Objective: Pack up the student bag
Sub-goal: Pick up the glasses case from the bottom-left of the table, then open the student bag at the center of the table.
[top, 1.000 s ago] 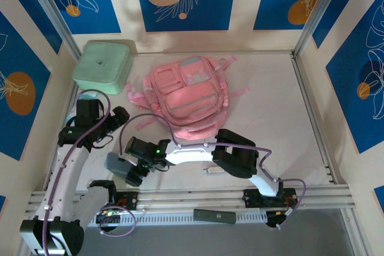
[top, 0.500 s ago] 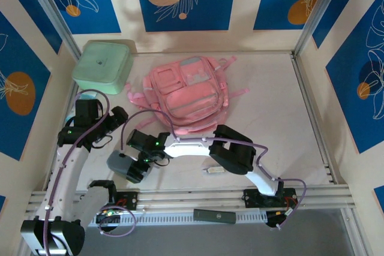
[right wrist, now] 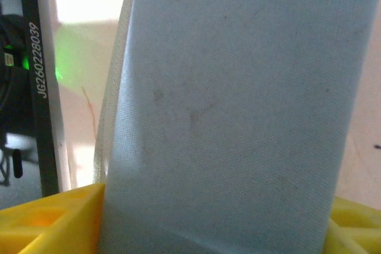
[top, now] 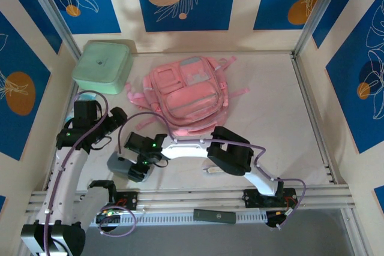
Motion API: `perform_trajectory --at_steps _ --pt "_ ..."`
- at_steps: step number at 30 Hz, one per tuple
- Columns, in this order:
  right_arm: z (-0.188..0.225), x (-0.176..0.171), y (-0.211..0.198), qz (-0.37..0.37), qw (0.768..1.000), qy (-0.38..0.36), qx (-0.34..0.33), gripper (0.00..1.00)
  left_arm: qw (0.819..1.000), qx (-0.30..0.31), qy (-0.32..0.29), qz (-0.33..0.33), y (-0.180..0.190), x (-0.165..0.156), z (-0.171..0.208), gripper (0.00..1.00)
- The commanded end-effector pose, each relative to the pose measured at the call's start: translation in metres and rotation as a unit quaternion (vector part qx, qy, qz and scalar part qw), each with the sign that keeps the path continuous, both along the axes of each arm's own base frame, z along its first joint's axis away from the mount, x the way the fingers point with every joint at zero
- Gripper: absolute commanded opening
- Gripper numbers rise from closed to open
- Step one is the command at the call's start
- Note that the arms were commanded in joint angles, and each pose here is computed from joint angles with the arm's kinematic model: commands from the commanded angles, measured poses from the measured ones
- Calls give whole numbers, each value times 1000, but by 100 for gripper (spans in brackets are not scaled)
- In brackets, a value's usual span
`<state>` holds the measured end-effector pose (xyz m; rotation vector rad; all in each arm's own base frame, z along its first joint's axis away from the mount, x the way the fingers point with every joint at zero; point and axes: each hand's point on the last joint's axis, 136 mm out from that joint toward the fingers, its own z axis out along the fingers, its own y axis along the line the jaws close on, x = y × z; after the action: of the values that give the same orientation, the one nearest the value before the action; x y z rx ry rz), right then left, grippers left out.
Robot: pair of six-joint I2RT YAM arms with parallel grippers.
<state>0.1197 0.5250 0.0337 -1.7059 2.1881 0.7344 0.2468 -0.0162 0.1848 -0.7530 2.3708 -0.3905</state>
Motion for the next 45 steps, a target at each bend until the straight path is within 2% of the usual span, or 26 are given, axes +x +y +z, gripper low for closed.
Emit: perform_trajectory --at_steps 1,9,15,21,25,29,33,35,38,39,42,45 --pt "34 11 -8 -9 1000 -15 21 66 1000 1 -1 5 3 -3 4 99" --pt "74 32 -36 -57 997 -11 56 60 1000 -1 -13 -1 2 3 13 99" --pt "98 60 -85 -146 988 13 51 60 998 -14 -47 -48 -12 17 34 99" --pt "126 95 -157 -274 959 58 41 60 993 -11 -78 -91 -29 35 47 100" --pt "140 119 -210 -367 927 73 30 60 980 30 -82 -180 -72 51 45 100" --pt "144 138 -268 -465 881 89 10 60 950 113 -79 -280 -125 64 34 99" --pt "146 146 -322 -545 831 111 9 61 912 149 -96 -369 -177 80 17 97" --pt "145 148 -345 -575 809 121 11 61 878 164 -118 -433 -210 83 8 94" --pt "142 150 -373 -609 782 133 15 61 811 215 -152 -523 -258 78 -4 94" --pt "140 149 -379 -616 776 135 15 61 797 229 -157 -536 -268 79 -9 94" --pt "135 152 -399 -642 753 146 23 61 778 234 -153 -562 -291 91 -24 94" --pt "134 154 -408 -652 740 158 38 61 756 248 -143 -588 -307 101 -38 93"
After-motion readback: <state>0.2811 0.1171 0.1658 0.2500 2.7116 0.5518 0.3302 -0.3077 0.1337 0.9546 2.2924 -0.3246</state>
